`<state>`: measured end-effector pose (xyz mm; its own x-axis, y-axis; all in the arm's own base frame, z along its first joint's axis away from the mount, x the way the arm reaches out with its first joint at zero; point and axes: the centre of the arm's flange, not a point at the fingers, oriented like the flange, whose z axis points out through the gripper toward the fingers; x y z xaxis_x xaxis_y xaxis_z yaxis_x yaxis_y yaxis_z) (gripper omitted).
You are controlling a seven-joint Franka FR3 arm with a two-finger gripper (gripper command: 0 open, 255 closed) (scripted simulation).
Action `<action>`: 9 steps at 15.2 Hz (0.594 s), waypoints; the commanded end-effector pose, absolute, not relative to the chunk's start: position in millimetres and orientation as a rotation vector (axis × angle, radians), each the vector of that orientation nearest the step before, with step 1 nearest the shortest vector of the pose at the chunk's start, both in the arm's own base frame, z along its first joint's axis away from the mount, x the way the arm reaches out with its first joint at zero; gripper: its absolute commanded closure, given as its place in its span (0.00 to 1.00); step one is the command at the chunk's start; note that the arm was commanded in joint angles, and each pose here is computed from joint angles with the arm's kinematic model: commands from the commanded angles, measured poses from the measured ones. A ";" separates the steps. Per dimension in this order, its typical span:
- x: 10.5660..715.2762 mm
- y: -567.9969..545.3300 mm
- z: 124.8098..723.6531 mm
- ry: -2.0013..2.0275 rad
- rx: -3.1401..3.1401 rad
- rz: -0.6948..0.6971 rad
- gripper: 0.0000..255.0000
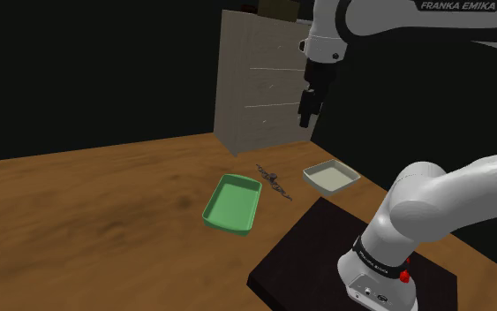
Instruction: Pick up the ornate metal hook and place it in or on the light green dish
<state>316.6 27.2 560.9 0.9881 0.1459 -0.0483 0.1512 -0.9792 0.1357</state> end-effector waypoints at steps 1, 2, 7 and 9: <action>316.6 27.2 560.9 0.225 2.993 -0.057 0.00; 320.9 19.8 550.6 0.223 2.997 -0.055 0.00; 341.9 -16.9 498.6 0.213 3.017 -0.045 0.00; 350.4 -31.4 477.7 0.209 3.025 -0.040 0.00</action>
<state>342.9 -24.8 487.4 0.9899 0.1364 -0.0376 0.1398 -0.9841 0.1099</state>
